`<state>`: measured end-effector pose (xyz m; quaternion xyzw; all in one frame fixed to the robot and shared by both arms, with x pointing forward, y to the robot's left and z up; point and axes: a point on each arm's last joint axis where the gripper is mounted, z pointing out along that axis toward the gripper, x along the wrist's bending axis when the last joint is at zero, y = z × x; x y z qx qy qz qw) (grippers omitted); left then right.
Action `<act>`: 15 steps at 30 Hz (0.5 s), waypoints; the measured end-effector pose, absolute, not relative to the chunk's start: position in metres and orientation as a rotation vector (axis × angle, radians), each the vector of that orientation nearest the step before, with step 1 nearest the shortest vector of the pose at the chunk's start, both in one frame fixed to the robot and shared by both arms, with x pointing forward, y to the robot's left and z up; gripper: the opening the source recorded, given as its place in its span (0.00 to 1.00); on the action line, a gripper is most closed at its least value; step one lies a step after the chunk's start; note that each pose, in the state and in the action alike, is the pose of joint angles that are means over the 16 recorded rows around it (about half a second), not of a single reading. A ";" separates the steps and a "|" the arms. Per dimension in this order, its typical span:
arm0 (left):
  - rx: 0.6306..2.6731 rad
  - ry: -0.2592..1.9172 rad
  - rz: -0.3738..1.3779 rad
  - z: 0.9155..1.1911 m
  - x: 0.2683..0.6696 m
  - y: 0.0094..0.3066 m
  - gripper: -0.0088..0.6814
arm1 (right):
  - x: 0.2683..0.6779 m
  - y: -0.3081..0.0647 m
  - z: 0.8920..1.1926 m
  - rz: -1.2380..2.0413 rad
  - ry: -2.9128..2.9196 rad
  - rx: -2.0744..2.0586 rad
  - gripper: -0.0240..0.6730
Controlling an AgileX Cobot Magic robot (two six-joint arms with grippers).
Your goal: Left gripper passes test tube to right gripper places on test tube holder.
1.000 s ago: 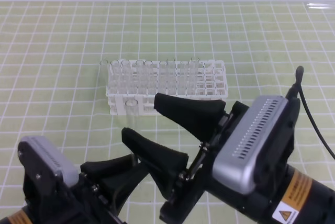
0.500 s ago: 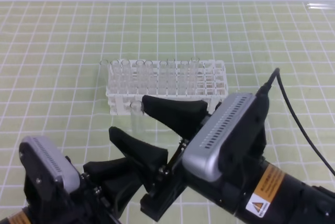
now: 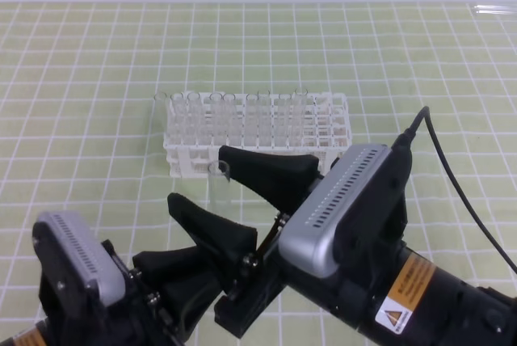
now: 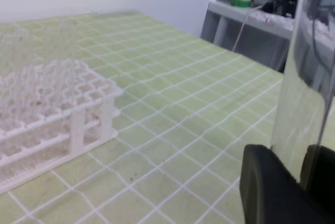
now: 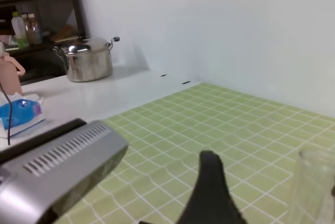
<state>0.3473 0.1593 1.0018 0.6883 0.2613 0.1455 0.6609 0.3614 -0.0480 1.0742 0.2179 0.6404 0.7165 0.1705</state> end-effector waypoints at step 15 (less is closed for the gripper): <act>1.548 0.595 0.318 1.002 0.347 0.159 0.09 | 0.362 -0.044 1.069 2.038 1.833 0.630 0.69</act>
